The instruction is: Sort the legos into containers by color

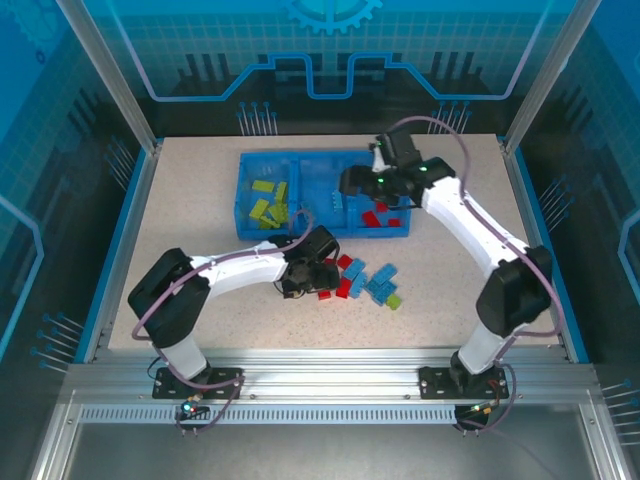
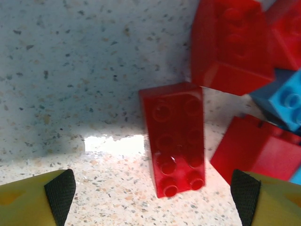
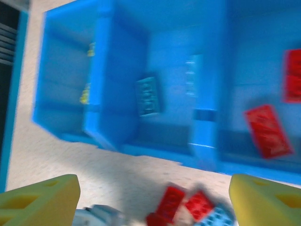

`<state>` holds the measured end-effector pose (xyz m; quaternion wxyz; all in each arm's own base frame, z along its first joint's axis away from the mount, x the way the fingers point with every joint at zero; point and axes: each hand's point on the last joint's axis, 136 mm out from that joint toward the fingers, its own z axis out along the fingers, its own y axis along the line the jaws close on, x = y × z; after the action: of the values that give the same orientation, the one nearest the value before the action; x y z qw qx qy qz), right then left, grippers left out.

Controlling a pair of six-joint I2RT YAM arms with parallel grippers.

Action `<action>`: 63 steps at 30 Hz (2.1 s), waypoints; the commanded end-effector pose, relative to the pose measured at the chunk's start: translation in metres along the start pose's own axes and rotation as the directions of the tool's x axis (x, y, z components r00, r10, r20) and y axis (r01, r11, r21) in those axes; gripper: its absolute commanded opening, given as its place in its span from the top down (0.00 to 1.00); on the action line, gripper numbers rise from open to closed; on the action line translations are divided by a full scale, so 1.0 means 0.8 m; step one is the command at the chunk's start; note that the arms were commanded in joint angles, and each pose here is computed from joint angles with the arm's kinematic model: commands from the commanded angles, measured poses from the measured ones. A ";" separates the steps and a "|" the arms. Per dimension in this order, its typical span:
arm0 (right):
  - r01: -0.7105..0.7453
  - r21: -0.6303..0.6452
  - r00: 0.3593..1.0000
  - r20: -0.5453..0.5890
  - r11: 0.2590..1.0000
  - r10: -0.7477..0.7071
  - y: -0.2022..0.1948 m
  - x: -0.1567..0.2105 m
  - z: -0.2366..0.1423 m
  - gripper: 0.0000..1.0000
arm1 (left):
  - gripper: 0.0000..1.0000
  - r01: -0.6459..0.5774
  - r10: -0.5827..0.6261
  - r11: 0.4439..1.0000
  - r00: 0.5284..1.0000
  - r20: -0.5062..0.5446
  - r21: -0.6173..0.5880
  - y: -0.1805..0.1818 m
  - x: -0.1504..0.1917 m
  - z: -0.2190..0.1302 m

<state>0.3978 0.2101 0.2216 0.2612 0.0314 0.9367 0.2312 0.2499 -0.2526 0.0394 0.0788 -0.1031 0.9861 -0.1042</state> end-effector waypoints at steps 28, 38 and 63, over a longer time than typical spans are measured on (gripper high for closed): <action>-0.118 0.237 0.992 -0.006 0.964 0.123 -0.189 0.106 -0.063 0.14 | 0.63 0.100 -0.094 0.984 0.994 0.050 -0.150 0.026 -0.010 0.028; -0.132 0.238 0.990 -0.013 0.962 0.140 -0.193 0.115 -0.059 0.14 | 0.66 0.105 -0.098 0.991 0.991 0.088 -0.081 0.019 -0.014 -0.004; -0.032 0.212 0.987 -0.147 0.977 0.064 -0.157 0.217 0.008 0.17 | 0.64 -0.284 0.197 0.925 0.926 0.321 0.252 -0.219 -0.215 -0.117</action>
<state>0.2604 0.1237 0.0740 0.1578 0.0550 0.9787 0.1191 0.4221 -0.3662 0.2150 0.2858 -0.0098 0.9299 -0.2312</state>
